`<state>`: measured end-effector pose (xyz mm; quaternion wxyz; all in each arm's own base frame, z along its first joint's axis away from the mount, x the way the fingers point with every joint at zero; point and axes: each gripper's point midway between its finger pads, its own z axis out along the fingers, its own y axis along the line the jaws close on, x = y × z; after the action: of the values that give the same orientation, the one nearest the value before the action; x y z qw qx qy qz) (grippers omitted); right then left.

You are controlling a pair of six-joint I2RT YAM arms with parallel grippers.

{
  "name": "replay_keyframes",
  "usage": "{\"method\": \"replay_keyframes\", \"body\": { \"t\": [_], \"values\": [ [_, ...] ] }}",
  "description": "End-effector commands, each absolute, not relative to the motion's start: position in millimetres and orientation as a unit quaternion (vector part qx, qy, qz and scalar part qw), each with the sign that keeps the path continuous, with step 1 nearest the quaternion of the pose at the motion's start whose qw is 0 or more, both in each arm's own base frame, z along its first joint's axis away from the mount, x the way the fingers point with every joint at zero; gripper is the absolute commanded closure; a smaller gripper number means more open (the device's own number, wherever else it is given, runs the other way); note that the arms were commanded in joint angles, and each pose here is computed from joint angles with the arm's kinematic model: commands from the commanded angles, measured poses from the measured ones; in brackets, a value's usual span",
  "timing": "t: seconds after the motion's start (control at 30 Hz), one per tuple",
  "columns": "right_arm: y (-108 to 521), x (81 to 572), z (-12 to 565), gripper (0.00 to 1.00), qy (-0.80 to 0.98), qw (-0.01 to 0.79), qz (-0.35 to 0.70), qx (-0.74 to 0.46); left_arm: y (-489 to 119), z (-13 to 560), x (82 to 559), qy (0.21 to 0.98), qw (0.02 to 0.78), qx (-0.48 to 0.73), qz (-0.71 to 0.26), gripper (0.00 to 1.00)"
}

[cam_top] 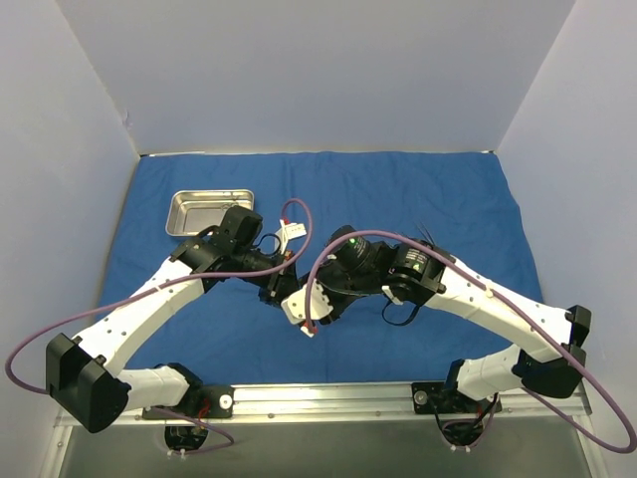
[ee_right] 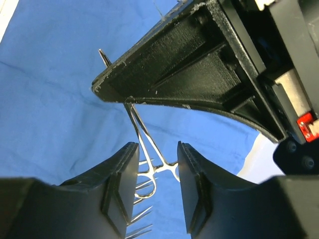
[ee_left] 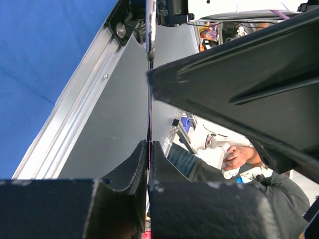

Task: Open and lay out the surgical kit
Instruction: Place the medical item in the surgical kit.

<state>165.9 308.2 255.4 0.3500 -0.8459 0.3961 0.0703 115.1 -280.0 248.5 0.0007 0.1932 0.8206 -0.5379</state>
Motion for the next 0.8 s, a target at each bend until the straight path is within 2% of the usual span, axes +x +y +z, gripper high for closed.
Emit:
{"method": "replay_keyframes", "body": {
  "t": [0.0,0.23,0.3,0.33,0.4,0.43,0.47,0.57,0.67,0.73,0.77],
  "values": [
    [313.2,161.4,242.6,0.64,0.400,0.334,0.081,-0.850,-285.3,267.4,114.7,0.800,0.012,0.222,-0.557,0.98],
    [314.5,163.6,230.9,0.77,0.413,0.327,0.079,-0.846,-288.0,276.4,114.5,0.790,0.012,0.229,-0.568,0.98],
    [312.6,167.1,227.7,0.89,0.420,0.325,0.069,-0.845,-290.2,278.3,115.6,0.787,0.012,0.228,-0.573,0.98],
    [312.1,168.6,227.5,1.00,0.423,0.326,0.066,-0.843,-290.7,278.3,116.4,0.788,0.013,0.228,-0.572,0.98],
    [310.9,174.4,226.4,1.00,0.444,0.328,0.057,-0.832,-289.7,274.2,119.1,0.794,0.012,0.225,-0.565,0.95],
    [310.4,177.4,226.6,1.00,0.458,0.331,0.056,-0.823,-288.3,272.1,121.5,0.800,0.016,0.221,-0.558,0.87],
    [311.2,180.4,224.9,1.00,0.473,0.331,0.056,-0.814,-285.1,268.6,124.9,0.809,0.020,0.214,-0.547,0.64],
    [311.4,182.9,219.3,1.00,0.528,0.329,0.102,-0.776,-268.6,260.9,153.1,0.828,0.065,0.169,-0.531,0.44],
    [309.9,190.4,205.1,1.00,0.601,0.319,0.146,-0.718,-229.2,249.8,188.7,0.865,0.128,0.106,-0.472,0.05],
    [310.8,199.0,195.6,1.00,0.642,0.319,0.161,-0.678,-192.4,252.9,225.1,0.894,0.213,0.062,-0.390,0.06],
    [312.2,199.2,189.0,1.00,0.679,0.308,0.179,-0.641,-172.6,252.5,230.8,0.907,0.231,0.046,-0.350,0.06]
  ]
}}
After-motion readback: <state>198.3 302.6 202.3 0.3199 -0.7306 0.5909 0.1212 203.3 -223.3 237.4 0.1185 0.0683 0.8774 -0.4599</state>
